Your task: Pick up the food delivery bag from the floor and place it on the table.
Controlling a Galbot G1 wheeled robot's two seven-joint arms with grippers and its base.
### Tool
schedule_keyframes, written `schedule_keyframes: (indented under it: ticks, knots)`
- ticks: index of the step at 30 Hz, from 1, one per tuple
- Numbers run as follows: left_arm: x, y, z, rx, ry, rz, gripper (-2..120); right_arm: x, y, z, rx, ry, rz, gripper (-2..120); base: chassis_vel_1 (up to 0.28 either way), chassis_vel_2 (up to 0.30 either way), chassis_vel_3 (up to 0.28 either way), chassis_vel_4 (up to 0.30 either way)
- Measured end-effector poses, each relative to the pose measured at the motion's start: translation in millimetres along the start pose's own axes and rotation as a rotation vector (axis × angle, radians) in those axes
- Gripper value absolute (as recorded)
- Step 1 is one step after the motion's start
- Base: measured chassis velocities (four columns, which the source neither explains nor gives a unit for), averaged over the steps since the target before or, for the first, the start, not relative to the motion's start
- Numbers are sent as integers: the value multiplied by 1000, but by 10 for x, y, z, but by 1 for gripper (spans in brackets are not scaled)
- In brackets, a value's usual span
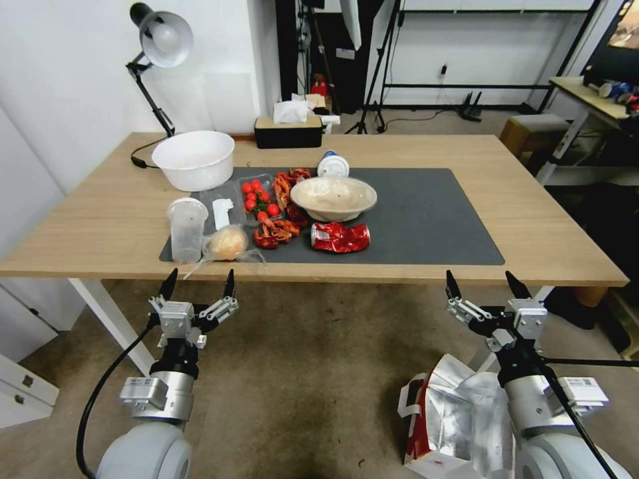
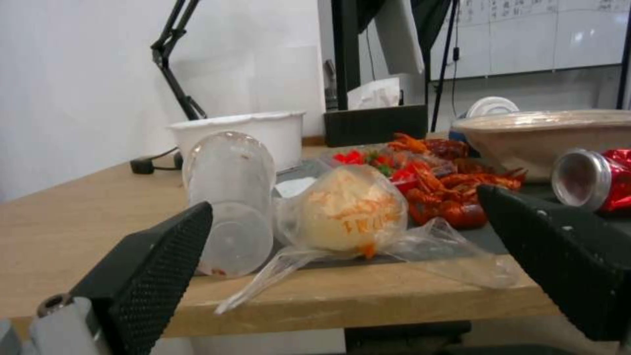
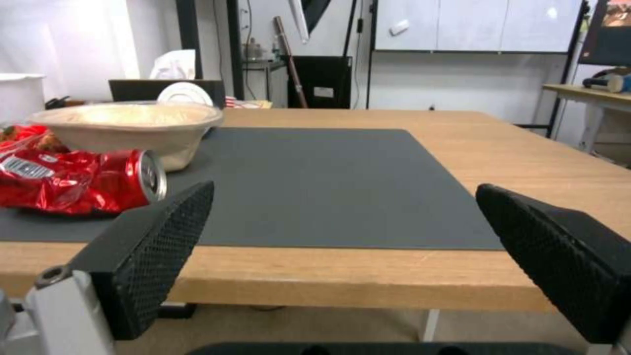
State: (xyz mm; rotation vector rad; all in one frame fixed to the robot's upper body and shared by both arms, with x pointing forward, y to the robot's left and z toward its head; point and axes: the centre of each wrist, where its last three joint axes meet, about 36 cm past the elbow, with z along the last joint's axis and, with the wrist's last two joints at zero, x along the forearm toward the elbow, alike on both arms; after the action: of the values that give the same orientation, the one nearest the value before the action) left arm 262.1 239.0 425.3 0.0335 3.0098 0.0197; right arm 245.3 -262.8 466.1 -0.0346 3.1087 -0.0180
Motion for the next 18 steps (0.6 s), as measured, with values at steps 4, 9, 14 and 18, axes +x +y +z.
schedule_keyframes:
  ticks: [4,9,14,18]
  knots:
    - [2,-2,-21,1,-7,0,100,-4,2,-2,0,-1,-5,100,0,0,0,0]
    - [1,-5,-41,1,-12,2,100,-5,2,1,1,0,-11,100,0,0,0,0]
    - [2,-4,-44,0,-12,3,100,-1,0,14,0,5,-15,100,0,0,0,0]
    - [4,-4,-48,-3,-11,5,100,-4,0,10,1,3,-21,100,0,0,0,0]
